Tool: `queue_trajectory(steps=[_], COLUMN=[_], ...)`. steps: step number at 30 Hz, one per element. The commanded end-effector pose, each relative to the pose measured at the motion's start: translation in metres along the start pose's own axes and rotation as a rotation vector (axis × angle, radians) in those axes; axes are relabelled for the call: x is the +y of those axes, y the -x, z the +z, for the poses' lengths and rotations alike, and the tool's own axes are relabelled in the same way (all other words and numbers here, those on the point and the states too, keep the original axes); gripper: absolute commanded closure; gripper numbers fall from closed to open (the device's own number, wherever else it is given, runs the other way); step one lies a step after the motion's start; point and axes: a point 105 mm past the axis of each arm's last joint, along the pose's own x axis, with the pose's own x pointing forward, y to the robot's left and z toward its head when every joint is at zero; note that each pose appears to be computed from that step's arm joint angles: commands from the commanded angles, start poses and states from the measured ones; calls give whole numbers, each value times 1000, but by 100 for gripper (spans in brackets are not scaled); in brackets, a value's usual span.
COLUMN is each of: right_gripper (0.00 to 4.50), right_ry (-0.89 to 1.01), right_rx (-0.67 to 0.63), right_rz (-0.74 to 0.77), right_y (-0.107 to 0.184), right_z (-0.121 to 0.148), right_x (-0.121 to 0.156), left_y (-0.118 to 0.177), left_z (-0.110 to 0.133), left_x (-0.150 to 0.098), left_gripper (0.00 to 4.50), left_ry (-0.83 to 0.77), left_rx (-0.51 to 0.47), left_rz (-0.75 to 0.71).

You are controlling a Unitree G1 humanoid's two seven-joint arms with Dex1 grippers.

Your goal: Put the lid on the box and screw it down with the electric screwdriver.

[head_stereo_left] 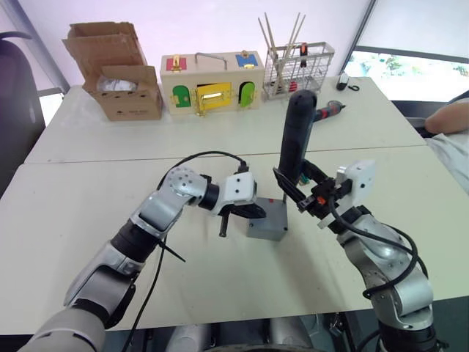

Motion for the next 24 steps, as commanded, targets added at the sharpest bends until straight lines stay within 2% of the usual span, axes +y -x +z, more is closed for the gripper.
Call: queue_trajectory(steps=[1, 9, 18, 24], right_gripper=[268, 268, 268, 268], right_ry=[-167, -157, -162, -146], right_rx=[295, 239, 176, 207], right_rz=[4, -63, -64, -36], right_y=[12, 12, 18, 22], right_z=[-75, -70, -63, -72], right_x=[8, 0, 3, 10], left_y=[0, 0, -1, -2], left_z=[-4, -5, -12, -11], left_x=[-2, -3, -11, -11], left_gripper=[450, 450, 450, 450], left_ry=[1, 4, 24, 21], left_rx=[25, 29, 51, 52], left_rz=[-8, -12, -50, -53])
